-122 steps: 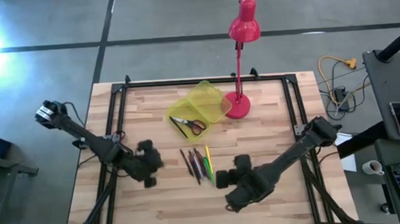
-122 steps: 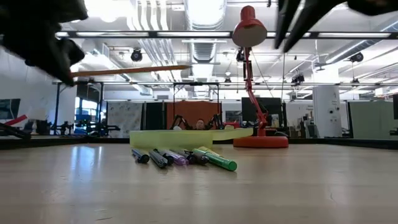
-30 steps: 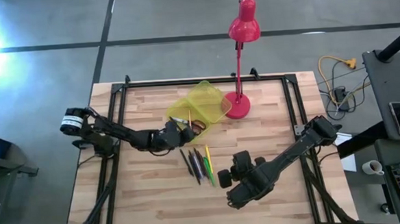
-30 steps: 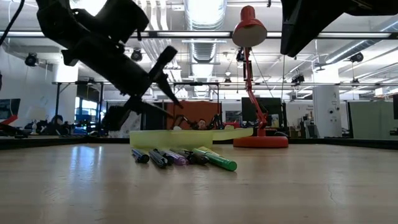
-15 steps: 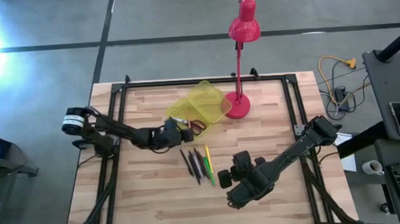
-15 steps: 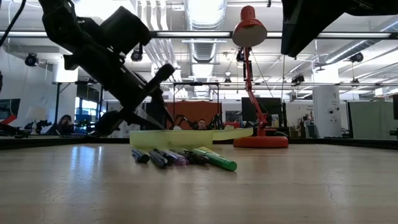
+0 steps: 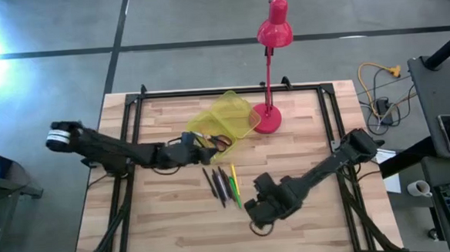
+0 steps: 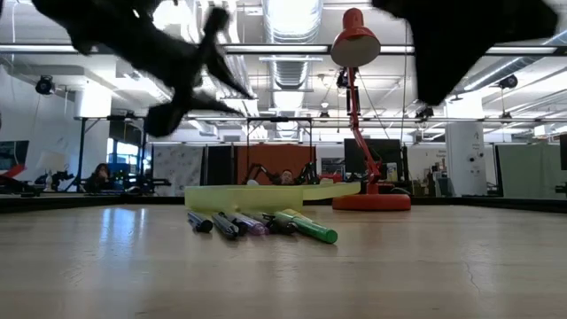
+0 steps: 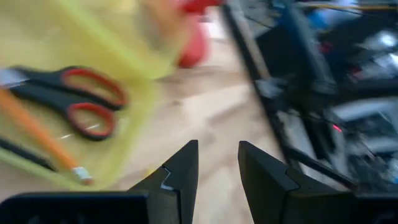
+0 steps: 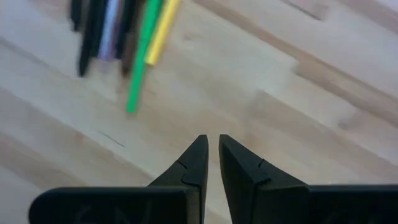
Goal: Pick & place school supplies into a supply box
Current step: Put the yellow pen into the yellow supply box
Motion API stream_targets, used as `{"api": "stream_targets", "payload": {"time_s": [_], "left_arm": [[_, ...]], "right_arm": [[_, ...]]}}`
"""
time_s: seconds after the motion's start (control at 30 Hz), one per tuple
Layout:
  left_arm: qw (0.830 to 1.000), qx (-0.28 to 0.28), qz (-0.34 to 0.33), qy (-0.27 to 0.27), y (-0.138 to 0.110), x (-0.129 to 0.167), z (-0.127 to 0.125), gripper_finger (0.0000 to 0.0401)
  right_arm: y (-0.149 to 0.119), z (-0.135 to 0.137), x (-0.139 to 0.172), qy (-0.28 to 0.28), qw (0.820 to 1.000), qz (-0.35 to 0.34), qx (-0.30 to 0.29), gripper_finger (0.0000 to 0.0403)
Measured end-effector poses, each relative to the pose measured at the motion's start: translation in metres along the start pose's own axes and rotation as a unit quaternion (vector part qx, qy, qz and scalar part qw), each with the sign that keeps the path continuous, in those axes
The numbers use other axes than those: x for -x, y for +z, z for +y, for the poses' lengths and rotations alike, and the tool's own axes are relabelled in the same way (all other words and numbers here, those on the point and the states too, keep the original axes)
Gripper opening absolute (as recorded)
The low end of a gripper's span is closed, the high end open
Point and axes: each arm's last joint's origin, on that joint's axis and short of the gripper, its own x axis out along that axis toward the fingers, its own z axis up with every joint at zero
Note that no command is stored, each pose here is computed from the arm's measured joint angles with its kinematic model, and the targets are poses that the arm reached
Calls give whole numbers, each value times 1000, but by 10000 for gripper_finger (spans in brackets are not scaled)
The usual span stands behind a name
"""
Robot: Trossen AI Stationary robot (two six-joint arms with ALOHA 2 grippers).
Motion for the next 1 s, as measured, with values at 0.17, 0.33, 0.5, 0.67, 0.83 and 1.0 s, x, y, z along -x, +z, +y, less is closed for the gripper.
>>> {"api": "stream_targets", "payload": {"time_s": [0.17, 0.33, 0.5, 0.67, 0.83, 1.0], "left_arm": [[995, -40, 2, -86, 6, 41, -25, 98], [995, -62, -13, -82, 3, 74, -30, 98], [996, -75, -7, -54, -8, 93, -25, 95], [994, -79, 16, -72, -17, 101, -27, 93], [994, -81, 21, -74, -20, 102, -28, 93], [994, -79, 19, -75, -20, 102, -28, 93]], "right_arm": [[27, 10, -16, 44, 999, 0, 30, 41], [60, 12, -33, 41, 998, -8, 42, 84], [82, 11, -60, 15, 998, 10, 61, 144], [96, 11, -81, 6, 999, 12, 47, 183], [106, 17, -100, 24, 999, 8, 37, 194], [114, 16, -130, 2, 1000, 12, 19, 188]]}}
